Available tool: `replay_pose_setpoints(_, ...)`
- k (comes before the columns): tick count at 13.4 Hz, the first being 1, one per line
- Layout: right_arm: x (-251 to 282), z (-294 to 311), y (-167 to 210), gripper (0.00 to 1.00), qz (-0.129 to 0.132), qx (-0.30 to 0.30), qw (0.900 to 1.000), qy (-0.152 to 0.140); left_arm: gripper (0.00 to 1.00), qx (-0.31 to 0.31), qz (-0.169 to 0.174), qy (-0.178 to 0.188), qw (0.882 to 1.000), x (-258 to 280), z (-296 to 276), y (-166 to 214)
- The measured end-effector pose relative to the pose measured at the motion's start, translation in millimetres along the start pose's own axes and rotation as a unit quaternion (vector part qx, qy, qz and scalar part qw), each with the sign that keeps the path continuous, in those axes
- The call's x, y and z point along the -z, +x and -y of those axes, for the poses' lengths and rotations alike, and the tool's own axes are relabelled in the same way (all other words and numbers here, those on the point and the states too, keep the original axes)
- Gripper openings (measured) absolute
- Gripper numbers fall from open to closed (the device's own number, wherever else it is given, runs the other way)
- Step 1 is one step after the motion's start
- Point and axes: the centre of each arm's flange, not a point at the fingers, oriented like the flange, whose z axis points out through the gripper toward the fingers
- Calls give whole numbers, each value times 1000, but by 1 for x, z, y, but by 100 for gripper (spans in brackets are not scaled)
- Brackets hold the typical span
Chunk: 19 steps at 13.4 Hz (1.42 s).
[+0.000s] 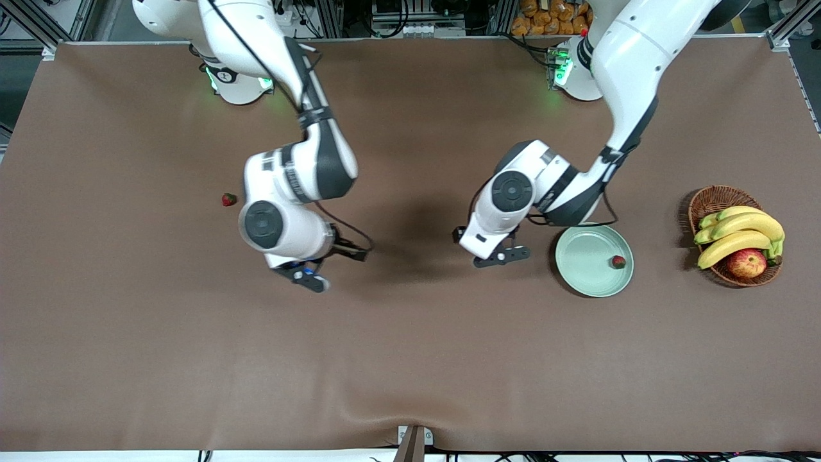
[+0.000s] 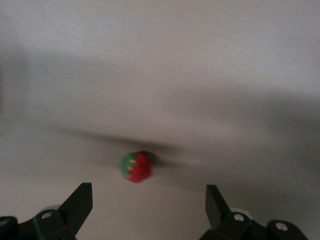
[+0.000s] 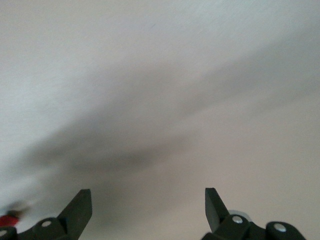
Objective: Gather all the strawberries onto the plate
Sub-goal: 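Grasp the middle strawberry with the left gripper while the right gripper reaches another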
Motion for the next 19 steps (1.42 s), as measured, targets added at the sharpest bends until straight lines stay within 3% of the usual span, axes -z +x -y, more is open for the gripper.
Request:
replay_pose_setpoints(3, 21, -82, 26, 100, 0, 49, 999, -10, 100, 37, 16, 10, 999, -24, 1, -2)
replay_pose_setpoints(7, 53, -178, 37, 100, -6, 100, 994, -47, 96, 74, 21, 21, 997, -38, 13, 7)
replay_pose_setpoints(9, 48, -219, 43, 100, -4, 120, 991, -52, 91, 83, 21, 23, 996, -39, 18, 11)
replay_pose_setpoints(11, 33, -255, 50, 100, -12, 132, 990, -57, 78, 97, 22, 26, 995, -42, 19, 12)
replay_pose_setpoints(14, 14, -279, 51, 100, -17, 131, 989, -64, 72, 102, 24, 30, 994, -48, 22, 14)
replay_pose_setpoints(16, 13, -279, 51, 100, -21, 132, 989, -65, 59, 103, 26, 31, 994, -50, 23, 14)
replay_pose_setpoints(17, 13, -279, 51, 100, -22, 133, 989, -66, 59, 103, 26, 31, 994, -51, 23, 14)
replay_pose_setpoints(19, 12, -277, 51, 100, -22, 134, 989, -66, 48, 104, 28, 32, 994, -54, 23, 13)
